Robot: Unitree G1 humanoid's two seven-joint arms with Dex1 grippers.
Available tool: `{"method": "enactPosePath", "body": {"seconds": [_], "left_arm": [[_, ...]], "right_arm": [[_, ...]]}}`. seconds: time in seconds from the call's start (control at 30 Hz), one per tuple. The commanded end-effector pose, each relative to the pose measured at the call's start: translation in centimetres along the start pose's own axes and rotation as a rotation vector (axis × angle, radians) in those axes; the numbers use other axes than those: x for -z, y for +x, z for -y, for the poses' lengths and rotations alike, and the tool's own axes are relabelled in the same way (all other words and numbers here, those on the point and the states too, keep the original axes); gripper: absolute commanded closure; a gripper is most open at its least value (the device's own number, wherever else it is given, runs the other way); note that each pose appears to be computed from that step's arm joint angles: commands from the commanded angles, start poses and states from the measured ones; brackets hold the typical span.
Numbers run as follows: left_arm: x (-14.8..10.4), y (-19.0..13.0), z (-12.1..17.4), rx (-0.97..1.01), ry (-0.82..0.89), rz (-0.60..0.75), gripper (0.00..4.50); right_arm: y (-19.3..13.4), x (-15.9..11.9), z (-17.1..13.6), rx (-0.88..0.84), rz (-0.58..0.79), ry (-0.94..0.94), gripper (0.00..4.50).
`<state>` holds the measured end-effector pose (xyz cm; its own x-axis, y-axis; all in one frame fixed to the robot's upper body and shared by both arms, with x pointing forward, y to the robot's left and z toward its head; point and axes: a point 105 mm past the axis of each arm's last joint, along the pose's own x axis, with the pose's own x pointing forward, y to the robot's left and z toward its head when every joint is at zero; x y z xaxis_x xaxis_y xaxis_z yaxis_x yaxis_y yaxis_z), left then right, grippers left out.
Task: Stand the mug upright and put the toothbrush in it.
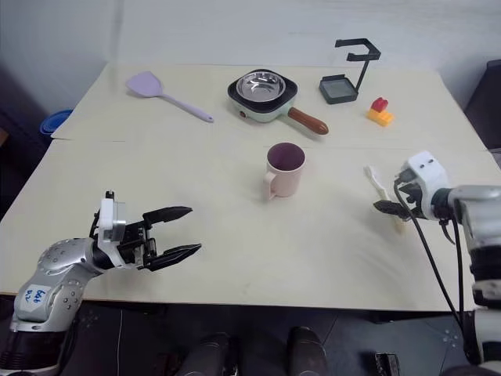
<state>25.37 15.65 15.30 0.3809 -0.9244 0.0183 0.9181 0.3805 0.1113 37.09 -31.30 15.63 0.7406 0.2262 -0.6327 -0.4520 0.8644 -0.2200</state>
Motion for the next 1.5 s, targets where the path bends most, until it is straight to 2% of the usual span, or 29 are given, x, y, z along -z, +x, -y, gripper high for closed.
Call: {"method": "enactPosePath", "body": {"seconds": [0.03,0.23,0.33,0.4,0.47,0.5,0.6,0.67,0.73,0.87,0.93,1.07,1.2,1.33,1.37,1.4,1.5], "left_arm": [[-1.0,0.1,0.4,0.006,0.044,0.017,0.0],[-0.6,-0.5,0.9,0.01,0.068,-0.013,0.0],[-0.6,-0.5,1.1,0.014,0.103,-0.004,0.0],[-0.8,-0.5,1.0,0.007,0.106,0.006,0.0],[-1.1,-0.6,0.7,-0.012,0.108,0.02,0.0],[-1.3,-0.6,0.6,-0.022,0.103,0.03,0.0],[-1.5,-0.8,0.6,-0.034,0.078,0.044,0.0],[-1.4,-0.8,1.4,0.003,0.008,0.042,0.0],[-1.7,-0.5,1.7,0.009,-0.024,0.07,0.0],[-2.5,0.1,0.9,-0.038,-0.017,0.113,0.0],[-2.7,0.4,0.4,-0.061,-0.022,0.127,0.0],[-2.9,1.0,-0.7,-0.137,0.016,0.144,0.0],[-3.1,1.2,-1.2,-0.18,0.069,0.149,0.0],[-3.1,1.1,-1.3,-0.202,0.083,0.155,0.0],[-3.1,1.0,-1.3,-0.205,0.073,0.161,0.0],[-3.1,1.0,-1.2,-0.207,0.065,0.166,0.0],[-2.9,1.0,-0.8,-0.178,0.052,0.161,0.0]], "right_arm": [[0.3,0.7,1.1,0.031,-0.097,-0.004,1.57],[1.0,1.5,1.1,-0.013,-0.183,0.004,3.64],[1.2,1.2,1.4,-0.012,-0.151,0.013,4.48],[1.4,0.0,1.1,-0.049,-0.074,-0.007,4.48],[1.6,-3.1,-0.1,-0.131,0.122,-0.018,4.48],[1.3,-5.7,-1.4,-0.203,0.292,-0.033,4.48],[-0.7,-10.4,-4.2,-0.364,0.659,-0.075,4.48],[-3.5,-13.8,-6.3,-0.478,1.029,-0.045,4.48],[-4.4,-15.8,-8.8,-0.539,1.208,-0.002,4.48],[-4.3,-17.6,-14.2,-0.624,1.351,-0.046,4.48],[-4.0,-18.3,-15.6,-0.618,1.407,-0.037,4.48],[-2.4,-18.8,-16.8,-0.572,1.423,-0.04,4.48],[-0.5,-17.9,-16.1,-0.508,1.393,-0.065,4.48],[-0.5,-17.1,-15.2,-0.502,1.407,-0.094,4.48],[-0.5,-16.8,-15.3,-0.536,1.39,-0.094,3.74],[-0.4,-16.6,-15.5,-0.562,1.377,-0.094,3.54],[-0.2,-16.0,-15.2,-0.515,1.382,-0.098,2.51]]}}
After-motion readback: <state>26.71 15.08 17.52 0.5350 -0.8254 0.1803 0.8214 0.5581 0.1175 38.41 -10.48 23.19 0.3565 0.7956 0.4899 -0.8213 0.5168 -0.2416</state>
